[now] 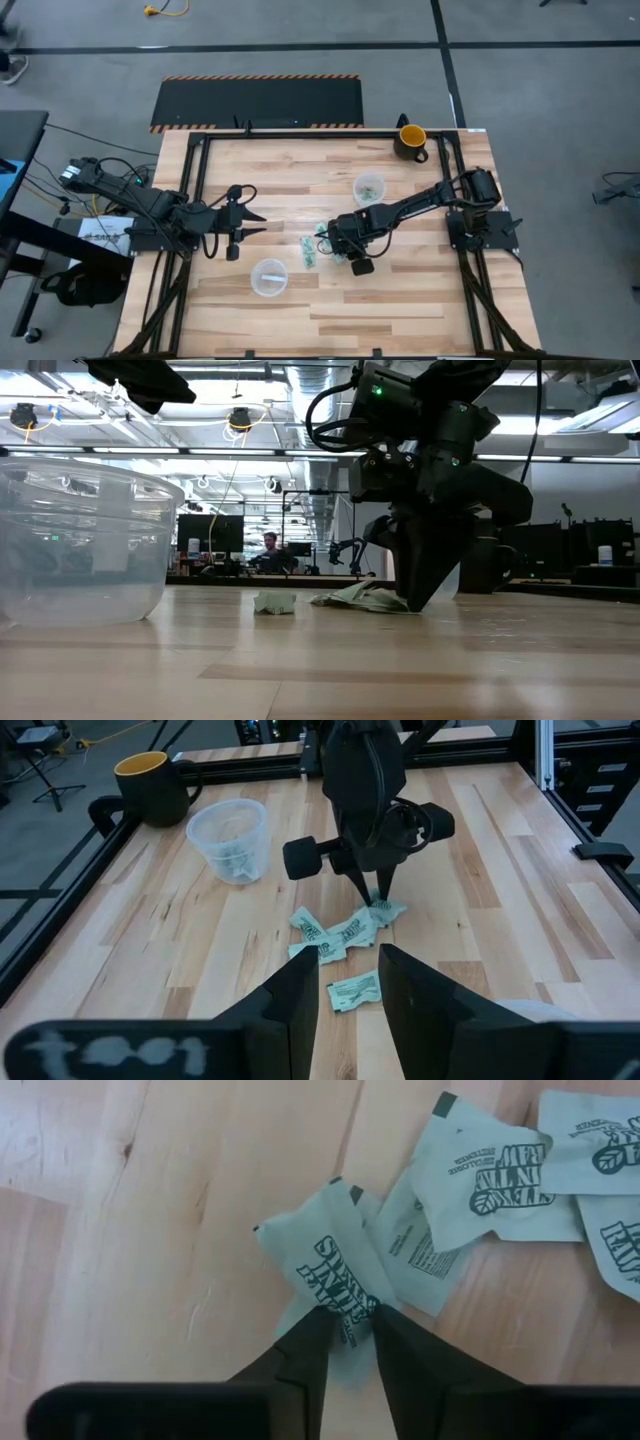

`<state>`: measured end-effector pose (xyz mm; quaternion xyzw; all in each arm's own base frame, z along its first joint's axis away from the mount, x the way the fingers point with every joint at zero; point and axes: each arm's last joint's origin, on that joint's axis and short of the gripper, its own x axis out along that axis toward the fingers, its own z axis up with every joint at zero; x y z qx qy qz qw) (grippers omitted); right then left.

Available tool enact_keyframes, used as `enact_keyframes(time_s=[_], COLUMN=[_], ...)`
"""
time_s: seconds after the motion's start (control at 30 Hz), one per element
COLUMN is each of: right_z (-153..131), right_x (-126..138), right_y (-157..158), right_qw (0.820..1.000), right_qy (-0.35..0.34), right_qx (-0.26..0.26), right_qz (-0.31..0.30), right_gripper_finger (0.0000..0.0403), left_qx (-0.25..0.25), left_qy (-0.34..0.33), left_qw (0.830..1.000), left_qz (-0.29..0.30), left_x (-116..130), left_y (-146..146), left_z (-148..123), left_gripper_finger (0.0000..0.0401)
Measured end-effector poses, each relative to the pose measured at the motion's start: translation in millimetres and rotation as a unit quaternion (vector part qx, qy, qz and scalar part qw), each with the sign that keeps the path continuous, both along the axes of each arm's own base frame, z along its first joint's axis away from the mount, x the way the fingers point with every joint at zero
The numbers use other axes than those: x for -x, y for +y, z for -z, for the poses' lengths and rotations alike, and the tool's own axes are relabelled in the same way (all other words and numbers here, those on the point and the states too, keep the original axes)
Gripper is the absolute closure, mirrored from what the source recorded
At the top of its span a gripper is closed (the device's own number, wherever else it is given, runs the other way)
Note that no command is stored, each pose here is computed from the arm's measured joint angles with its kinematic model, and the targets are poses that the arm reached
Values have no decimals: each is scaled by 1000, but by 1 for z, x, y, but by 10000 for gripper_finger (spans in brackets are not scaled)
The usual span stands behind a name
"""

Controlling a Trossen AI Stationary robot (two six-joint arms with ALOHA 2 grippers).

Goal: Pick and place Stevia / Truvia into bins
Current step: Put the stevia packet into the top transparent container

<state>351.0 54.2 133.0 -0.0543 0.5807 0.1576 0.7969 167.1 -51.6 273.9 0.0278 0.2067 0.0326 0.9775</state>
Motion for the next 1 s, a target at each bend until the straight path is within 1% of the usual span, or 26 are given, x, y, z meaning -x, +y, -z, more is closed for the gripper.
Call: enact_keyframes(time_s=[0.33, 0.4, 0.6, 0.8, 0.87, 1.0], right_z=[-1, -4, -21, -30, -33, -41], right_x=[2, 2, -3, -2, -1, 2], right_y=[0, 0, 0, 0, -1, -8], right_qw=[1000, 1000, 1000, 1000, 1000, 996], right_qy=[7, 14, -5, -1, 15, 50], right_qx=[1, 2, 1, 13, 24, 73], right_qz=[-1, -1, -3, -5, -2, 12], right_gripper_finger=[353, 358, 378, 395, 399, 401], left_qx=[0, 0, 0, -1, -1, -1], left_qy=[0, 0, 1, 2, 2, 2], left_qw=[1000, 1000, 1000, 1000, 1000, 1000], left_qz=[0, 0, 0, 0, 0, 0], left_x=[0, 0, 0, 0, 0, 0], left_y=[0, 0, 0, 0, 0, 0], left_z=[0, 0, 0, 0, 0, 0], left_gripper_finger=[303, 303, 303, 303, 303, 303])
